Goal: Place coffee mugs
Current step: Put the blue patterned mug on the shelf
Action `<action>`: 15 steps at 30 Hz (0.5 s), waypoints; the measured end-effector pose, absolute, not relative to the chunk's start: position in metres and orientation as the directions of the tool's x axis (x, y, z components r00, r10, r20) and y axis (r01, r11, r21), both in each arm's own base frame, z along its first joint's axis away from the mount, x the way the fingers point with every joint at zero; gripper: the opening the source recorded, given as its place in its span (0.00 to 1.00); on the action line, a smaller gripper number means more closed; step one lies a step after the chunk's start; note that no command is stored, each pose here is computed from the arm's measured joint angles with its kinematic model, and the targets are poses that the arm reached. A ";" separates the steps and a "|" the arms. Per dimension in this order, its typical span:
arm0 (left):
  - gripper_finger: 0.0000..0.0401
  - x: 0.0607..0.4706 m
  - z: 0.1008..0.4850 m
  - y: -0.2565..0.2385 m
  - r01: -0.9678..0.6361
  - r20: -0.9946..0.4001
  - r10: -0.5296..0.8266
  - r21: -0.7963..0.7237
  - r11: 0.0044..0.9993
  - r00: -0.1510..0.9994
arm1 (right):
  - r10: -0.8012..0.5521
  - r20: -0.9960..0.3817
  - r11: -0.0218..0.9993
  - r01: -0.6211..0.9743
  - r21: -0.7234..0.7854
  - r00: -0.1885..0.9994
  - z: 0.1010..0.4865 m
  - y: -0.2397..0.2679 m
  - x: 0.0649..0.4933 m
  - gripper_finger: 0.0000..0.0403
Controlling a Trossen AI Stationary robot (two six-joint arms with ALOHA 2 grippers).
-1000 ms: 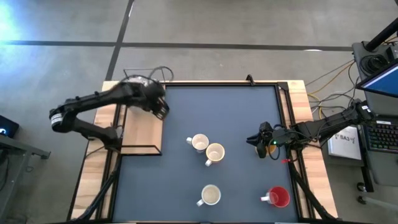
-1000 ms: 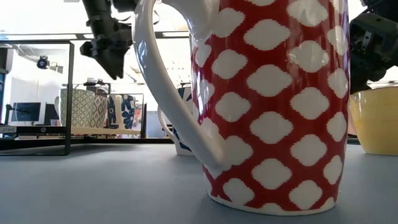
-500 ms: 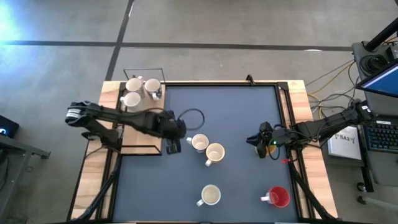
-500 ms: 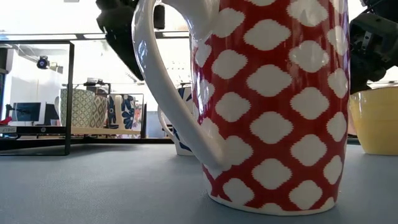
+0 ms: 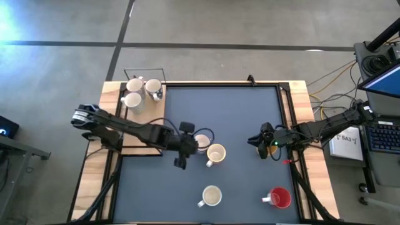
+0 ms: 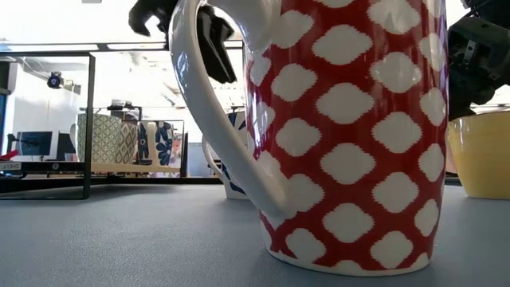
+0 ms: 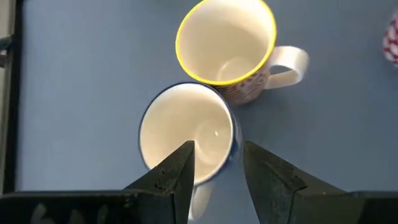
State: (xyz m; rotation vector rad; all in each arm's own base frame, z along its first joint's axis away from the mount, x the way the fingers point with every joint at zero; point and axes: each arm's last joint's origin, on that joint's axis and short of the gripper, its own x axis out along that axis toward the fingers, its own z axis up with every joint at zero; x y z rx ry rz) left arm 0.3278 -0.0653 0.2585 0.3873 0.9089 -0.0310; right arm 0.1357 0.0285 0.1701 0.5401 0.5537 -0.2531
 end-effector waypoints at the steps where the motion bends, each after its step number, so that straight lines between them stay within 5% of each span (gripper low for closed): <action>1: 0.29 0.330 0.255 -0.065 0.197 -0.779 0.132 0.313 0.929 0.613 | -0.085 -0.559 0.832 0.367 0.416 0.825 0.170 0.029 0.136 0.17; 15: 0.29 0.350 0.225 -0.060 0.247 -0.835 0.143 0.314 0.917 0.532 | -0.085 -0.559 0.832 0.368 0.416 0.825 0.170 0.029 0.136 0.17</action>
